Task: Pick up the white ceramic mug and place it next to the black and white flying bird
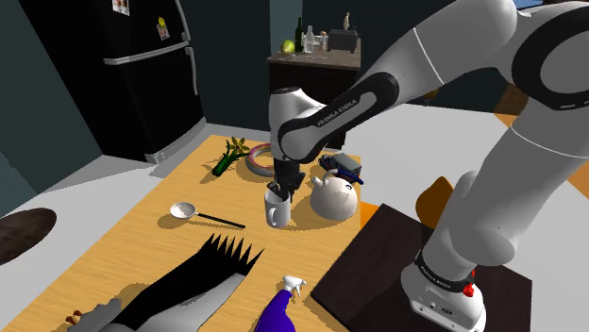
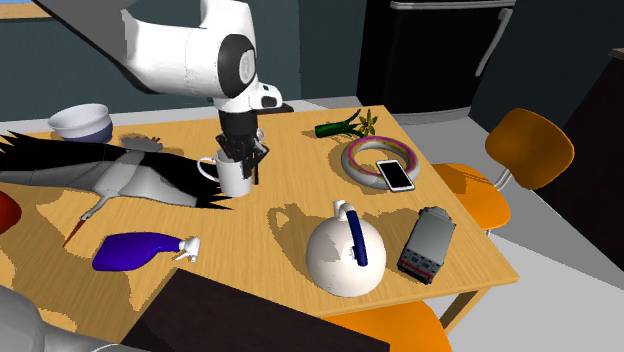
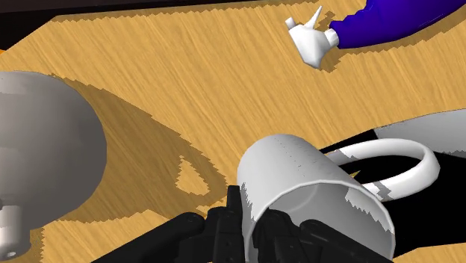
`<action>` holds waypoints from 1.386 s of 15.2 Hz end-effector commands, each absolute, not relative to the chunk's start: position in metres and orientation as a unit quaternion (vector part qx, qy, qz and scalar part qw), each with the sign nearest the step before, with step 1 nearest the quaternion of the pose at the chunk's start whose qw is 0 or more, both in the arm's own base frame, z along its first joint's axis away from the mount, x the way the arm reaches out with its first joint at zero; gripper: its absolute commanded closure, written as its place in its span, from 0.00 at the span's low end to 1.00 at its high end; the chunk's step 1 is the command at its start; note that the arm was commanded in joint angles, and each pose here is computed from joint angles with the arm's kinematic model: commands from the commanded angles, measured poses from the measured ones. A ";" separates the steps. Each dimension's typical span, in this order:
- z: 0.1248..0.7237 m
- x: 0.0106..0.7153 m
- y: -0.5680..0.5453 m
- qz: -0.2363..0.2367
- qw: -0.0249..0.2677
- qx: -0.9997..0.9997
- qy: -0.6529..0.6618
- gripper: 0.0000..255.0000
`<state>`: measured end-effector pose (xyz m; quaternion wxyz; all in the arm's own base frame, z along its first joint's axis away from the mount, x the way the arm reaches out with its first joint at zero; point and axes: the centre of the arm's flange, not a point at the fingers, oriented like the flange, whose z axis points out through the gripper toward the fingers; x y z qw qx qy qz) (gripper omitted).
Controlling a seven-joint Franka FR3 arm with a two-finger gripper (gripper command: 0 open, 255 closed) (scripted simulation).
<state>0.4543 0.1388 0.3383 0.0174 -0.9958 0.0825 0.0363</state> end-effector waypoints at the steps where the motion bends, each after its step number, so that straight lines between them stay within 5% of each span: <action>1: 0.328 0.454 0.138 0.036 0.017 -0.996 0.082 1.00; 21: 0.222 0.454 0.138 0.036 0.017 -0.996 0.082 1.00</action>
